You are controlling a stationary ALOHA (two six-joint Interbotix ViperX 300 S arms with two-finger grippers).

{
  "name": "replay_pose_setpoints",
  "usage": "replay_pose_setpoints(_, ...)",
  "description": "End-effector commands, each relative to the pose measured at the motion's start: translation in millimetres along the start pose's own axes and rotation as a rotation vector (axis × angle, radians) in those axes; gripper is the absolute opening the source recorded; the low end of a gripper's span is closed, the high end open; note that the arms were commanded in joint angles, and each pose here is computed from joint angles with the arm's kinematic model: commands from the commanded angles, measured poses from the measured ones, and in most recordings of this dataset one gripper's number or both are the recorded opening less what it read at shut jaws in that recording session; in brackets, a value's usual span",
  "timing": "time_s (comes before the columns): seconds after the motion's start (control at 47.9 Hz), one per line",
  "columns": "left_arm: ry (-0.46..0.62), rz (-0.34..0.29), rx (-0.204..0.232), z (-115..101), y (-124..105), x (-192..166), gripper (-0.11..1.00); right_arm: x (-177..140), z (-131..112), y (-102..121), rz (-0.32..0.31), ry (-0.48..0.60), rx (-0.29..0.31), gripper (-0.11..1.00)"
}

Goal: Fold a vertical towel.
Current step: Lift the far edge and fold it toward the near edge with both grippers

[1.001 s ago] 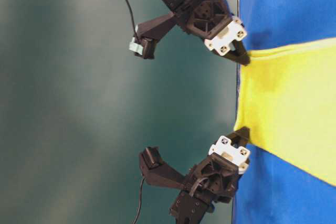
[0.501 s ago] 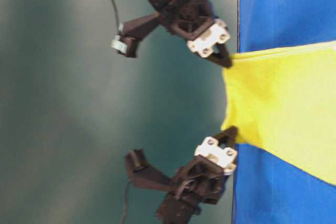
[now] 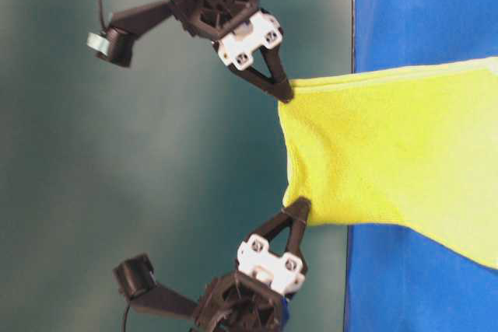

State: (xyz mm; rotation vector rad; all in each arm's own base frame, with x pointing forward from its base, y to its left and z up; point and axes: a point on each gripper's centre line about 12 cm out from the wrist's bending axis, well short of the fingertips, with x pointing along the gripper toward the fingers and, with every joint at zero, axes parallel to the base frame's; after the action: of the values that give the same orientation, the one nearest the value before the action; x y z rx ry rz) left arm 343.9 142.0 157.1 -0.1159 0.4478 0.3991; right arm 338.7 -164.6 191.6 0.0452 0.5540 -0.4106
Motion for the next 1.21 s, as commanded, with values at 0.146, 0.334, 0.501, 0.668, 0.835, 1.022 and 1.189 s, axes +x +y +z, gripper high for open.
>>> replay_pose_setpoints(0.146,0.014,-0.071,0.030,-5.6,-28.2,-14.7,0.05,-13.4,-2.4,34.1,0.078,0.006,-0.035,0.07)
replay_pose_setpoints(0.334,0.056,-0.143,0.070,-15.4,-56.9,-18.5,0.05,-18.4,-16.0,64.5,0.149,0.051,-0.067,0.07)
replay_pose_setpoints(0.501,0.084,-0.201,0.096,-26.4,-79.7,-20.4,0.05,-22.0,-30.0,84.2,0.195,0.082,-0.070,0.07)
replay_pose_setpoints(0.668,0.128,-0.225,0.111,-41.8,-89.8,-20.4,0.05,-18.2,-44.7,96.7,0.221,0.115,-0.064,0.07)
replay_pose_setpoints(0.835,0.161,-0.239,0.126,-54.0,-95.3,-20.1,0.05,-8.3,-55.0,107.2,0.240,0.131,-0.066,0.07)
replay_pose_setpoints(1.022,0.200,-0.249,0.141,-68.3,-99.9,-16.9,0.05,0.5,-65.4,110.7,0.241,0.162,-0.060,0.07)
replay_pose_setpoints(1.189,0.205,-0.254,0.144,-71.3,-102.7,-15.1,0.04,2.1,-67.5,112.0,0.241,0.169,-0.052,0.07)
